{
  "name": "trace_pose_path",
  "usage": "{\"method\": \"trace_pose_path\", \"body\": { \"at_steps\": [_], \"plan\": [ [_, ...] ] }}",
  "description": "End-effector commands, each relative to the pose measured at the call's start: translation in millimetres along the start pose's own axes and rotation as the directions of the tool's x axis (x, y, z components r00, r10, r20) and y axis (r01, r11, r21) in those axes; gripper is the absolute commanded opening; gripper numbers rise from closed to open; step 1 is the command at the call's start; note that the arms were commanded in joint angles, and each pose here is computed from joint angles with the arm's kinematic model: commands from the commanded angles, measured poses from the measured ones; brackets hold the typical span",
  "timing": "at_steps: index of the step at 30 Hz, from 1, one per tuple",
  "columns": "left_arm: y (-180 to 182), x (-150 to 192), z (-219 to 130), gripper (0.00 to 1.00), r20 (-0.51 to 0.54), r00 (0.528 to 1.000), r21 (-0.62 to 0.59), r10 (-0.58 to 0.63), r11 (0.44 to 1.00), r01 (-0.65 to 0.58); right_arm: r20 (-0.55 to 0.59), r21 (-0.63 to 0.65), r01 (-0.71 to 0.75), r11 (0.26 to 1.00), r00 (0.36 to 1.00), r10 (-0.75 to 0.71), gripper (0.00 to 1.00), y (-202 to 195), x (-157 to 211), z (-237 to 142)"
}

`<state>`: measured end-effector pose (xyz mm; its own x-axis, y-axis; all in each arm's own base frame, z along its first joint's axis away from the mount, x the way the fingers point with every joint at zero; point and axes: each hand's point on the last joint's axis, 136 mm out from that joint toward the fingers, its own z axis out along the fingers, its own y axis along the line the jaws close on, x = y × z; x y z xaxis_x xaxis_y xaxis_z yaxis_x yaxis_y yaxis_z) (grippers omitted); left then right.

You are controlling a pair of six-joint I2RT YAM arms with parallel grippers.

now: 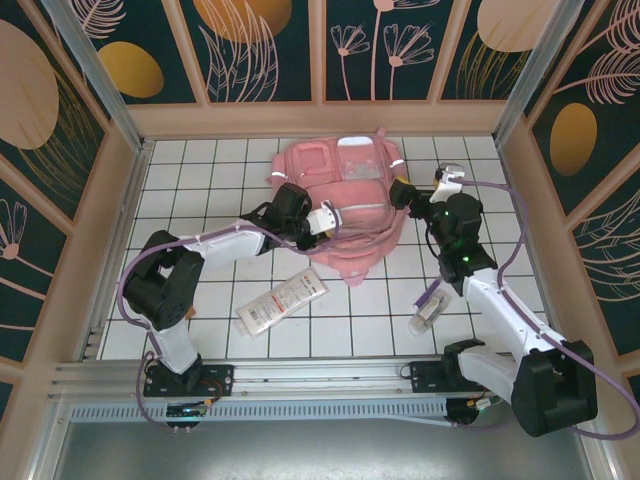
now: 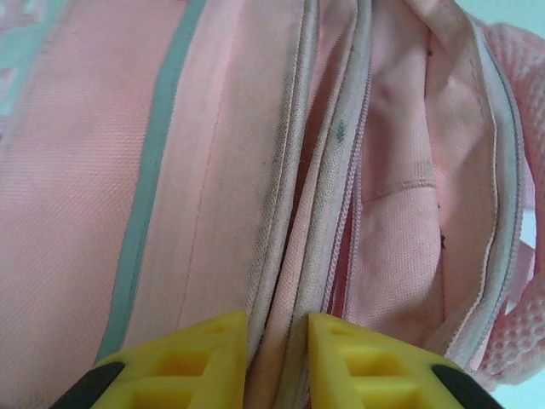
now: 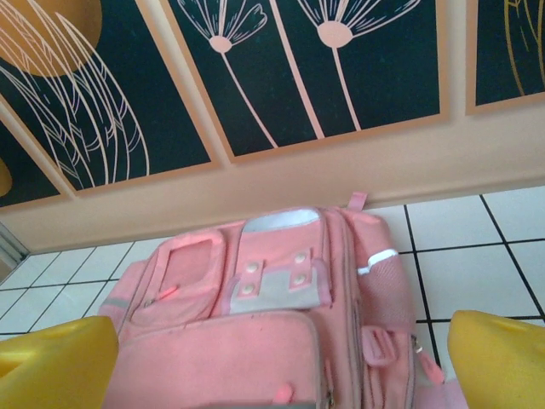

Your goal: Pack books, pencil case, and school supplies into a backpack

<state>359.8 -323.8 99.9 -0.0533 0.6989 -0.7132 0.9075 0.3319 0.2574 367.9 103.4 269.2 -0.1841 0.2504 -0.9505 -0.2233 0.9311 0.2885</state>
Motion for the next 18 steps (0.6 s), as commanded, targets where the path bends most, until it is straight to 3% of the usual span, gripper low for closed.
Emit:
{"method": "trace_pose_path", "body": {
  "at_steps": [1, 2, 4, 8, 10, 13, 14, 18],
  "plan": [
    [34, -22, -6, 0.20, 0.078, 0.996, -0.142, -0.049, 0.988, 0.059, 0.028, -0.015, -0.015, 1.000, 0.999, 0.015, 0.99, 8, -13, -2],
    [34, -22, -7, 0.17, 0.080, 0.996, -0.145, -0.048, 0.988, 0.059, 0.025, -0.016, -0.013, 1.000, 1.000, 0.014, 0.99, 8, -12, -2],
    [36, -23, -7, 0.00, 0.076, 0.996, -0.146, -0.050, 0.987, 0.061, 0.022, 0.018, -0.017, 1.000, 1.000, 0.017, 0.99, 2, -9, -2],
    [49, -31, -11, 0.00, 0.087, 0.990, -0.194, -0.114, 0.973, 0.129, -0.041, 0.099, -0.086, 0.991, 0.995, 0.091, 0.99, -12, 7, 4],
    [42, -37, -14, 0.00, 0.113, 0.992, -0.159, -0.055, 0.985, 0.073, -0.106, 0.147, -0.137, 0.980, 0.982, 0.153, 0.99, -19, 23, 6],
    [5, -38, -10, 0.39, 0.152, 0.982, 0.000, 0.113, 0.993, -0.114, -0.175, 0.188, -0.157, 0.969, 0.966, 0.190, 0.99, -26, 44, 5],
    [4, -37, -9, 0.48, 0.158, 0.980, 0.003, 0.118, 0.993, -0.121, -0.177, 0.203, -0.156, 0.967, 0.965, 0.193, 0.99, -29, 47, 3],
    [16, -36, 3, 0.53, 0.115, 0.988, -0.019, 0.104, 0.995, -0.102, -0.187, 0.189, -0.140, 0.972, 0.967, 0.175, 0.99, -30, 49, 1]
  ]
}}
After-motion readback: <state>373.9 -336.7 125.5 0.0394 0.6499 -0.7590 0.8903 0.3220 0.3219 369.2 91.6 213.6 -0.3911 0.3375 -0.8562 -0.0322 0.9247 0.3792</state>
